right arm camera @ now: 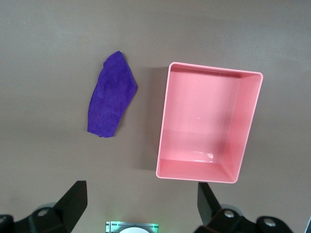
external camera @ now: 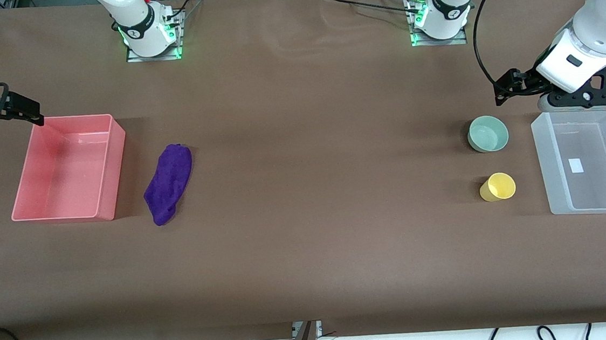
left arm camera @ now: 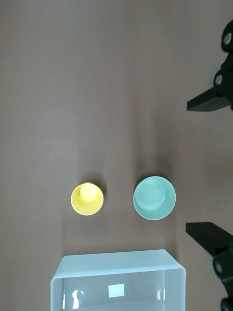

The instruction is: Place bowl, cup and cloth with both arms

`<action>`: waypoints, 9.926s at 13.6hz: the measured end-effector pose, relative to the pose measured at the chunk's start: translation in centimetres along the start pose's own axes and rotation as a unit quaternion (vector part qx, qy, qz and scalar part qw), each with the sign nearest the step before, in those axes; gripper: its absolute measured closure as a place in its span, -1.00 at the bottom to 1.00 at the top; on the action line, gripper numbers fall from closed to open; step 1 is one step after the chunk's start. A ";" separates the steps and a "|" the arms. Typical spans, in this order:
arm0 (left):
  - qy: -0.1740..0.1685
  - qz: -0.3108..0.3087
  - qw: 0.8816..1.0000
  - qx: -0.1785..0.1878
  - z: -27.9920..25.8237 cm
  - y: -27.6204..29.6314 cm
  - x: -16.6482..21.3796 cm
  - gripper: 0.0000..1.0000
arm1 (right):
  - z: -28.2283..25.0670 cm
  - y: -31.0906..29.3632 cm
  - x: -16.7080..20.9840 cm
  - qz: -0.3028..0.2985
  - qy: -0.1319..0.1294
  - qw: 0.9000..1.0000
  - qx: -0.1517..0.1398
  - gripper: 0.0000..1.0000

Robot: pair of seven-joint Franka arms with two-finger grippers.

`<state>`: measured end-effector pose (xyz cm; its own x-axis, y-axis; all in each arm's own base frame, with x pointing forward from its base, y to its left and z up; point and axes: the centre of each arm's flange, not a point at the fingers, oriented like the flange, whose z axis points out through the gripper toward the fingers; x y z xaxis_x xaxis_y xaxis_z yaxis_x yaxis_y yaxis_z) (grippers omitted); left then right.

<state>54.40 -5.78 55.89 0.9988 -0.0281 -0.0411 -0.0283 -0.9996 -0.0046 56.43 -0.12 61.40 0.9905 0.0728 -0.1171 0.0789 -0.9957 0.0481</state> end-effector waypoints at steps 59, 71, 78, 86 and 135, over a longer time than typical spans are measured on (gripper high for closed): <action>-0.033 0.343 0.939 0.010 17.7 -25.2 4.7 0.94 | 34.0 -10.8 8.8 -0.016 -0.044 0.998 0.036 0.84; -0.027 0.334 0.942 -0.015 35.4 -41.7 7.1 0.81 | 25.9 14.4 4.5 -0.065 -0.162 0.984 0.042 0.84; -0.018 0.337 0.941 -0.016 24.9 -39.0 9.0 -0.63 | 35.3 16.3 1.5 -0.047 -0.160 0.985 0.039 0.49; -0.070 0.145 0.986 -0.046 24.4 -18.4 14.0 -1.00 | 19.0 8.6 5.5 -0.107 -0.111 0.986 0.067 -1.00; -0.090 0.141 0.986 0.023 2.7 -0.2 6.8 -1.00 | 2.2 -0.4 3.6 -0.039 -0.050 0.998 -0.002 -1.00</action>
<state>61.09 -5.72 52.88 0.9274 -0.2997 -0.2239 -0.3101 -0.9506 -0.0120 59.70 0.40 58.77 0.9652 0.1445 -0.2181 0.1563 -0.9870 0.0381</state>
